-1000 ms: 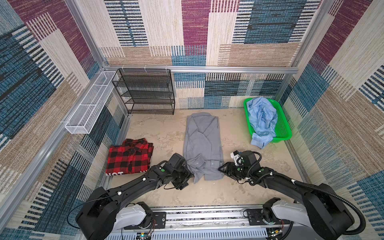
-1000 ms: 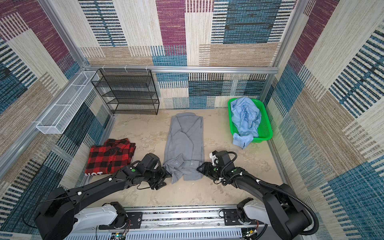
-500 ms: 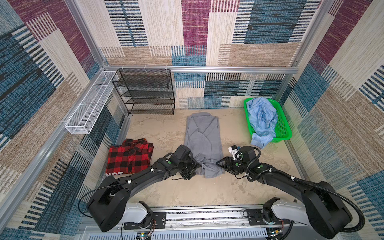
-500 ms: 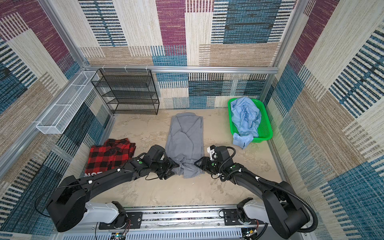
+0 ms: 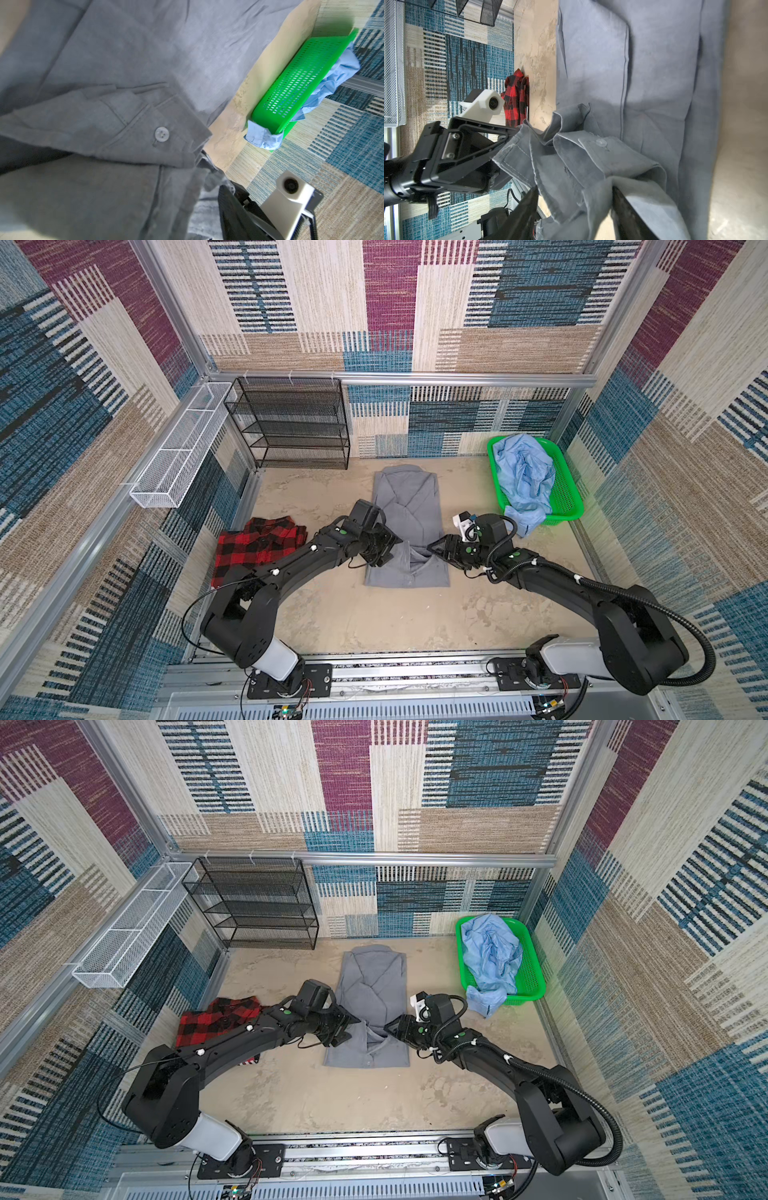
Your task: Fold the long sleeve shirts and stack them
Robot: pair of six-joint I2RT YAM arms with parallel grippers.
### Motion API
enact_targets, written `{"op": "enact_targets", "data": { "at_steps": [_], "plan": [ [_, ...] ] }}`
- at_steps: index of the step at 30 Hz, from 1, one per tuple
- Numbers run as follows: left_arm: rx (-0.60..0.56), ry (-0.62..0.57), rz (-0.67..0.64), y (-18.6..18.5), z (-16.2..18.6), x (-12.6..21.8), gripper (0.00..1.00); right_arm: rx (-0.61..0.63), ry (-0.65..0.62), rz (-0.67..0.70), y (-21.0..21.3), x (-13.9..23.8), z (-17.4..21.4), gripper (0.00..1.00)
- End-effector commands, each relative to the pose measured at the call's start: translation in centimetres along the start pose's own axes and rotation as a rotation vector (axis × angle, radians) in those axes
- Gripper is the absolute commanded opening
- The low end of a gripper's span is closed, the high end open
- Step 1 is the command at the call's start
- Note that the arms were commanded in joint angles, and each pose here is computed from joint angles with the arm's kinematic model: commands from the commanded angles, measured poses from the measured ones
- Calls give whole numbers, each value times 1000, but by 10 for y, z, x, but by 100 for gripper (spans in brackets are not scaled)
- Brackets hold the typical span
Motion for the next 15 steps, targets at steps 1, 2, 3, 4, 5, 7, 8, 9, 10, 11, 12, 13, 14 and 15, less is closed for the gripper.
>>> {"op": "enact_targets", "data": {
  "at_steps": [1,2,3,4,5,7,8,9,10,11,12,13,14,15],
  "plan": [
    [-58,7,-25,-6,-12,-2,56,37,-35,-5,7,-2,-17,57],
    [-55,16,-26,-8,-16,-5,56,39,-43,-6,7,-3,-21,57],
    [-60,23,-21,-13,-20,-7,55,39,-48,-4,7,-4,-25,57],
    [-60,24,-33,-12,-24,-9,55,35,-50,3,5,-5,-27,57],
    [-60,24,-49,-11,-27,-10,55,33,-50,10,3,-6,-30,57],
    [-56,32,-52,-10,-31,-14,55,32,-56,38,-2,-7,-36,57],
    [-54,38,-50,-10,-32,-15,55,34,-67,60,-5,-7,-39,57],
    [-56,40,-46,-11,-34,-14,56,44,-79,74,-5,-6,-42,57],
    [-61,42,-38,-14,-35,-14,56,51,-86,82,-5,-5,-43,57],
    [-69,40,-25,-18,-38,-11,56,54,-103,88,-4,-3,-46,57],
    [-87,36,-9,-25,-41,-9,56,63,-120,91,-2,0,-48,58],
    [-102,32,-13,-29,-43,-8,56,71,-133,100,-1,2,-50,58],
    [-116,31,-24,-33,-45,-7,56,80,-148,113,0,5,-54,58],
    [-134,38,-21,-37,-46,-7,56,81,-158,126,0,7,-56,58]
  ]
}}
Point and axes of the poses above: each gripper's point midway between its finger pads, its own x axis back along the fingers, its own y axis along the line the jaws close on, z = x × y, the point moved 1 cm from there along x, back along the fingers, and after that the axes turned 8 degrees about -x, right-handed, at the moved point
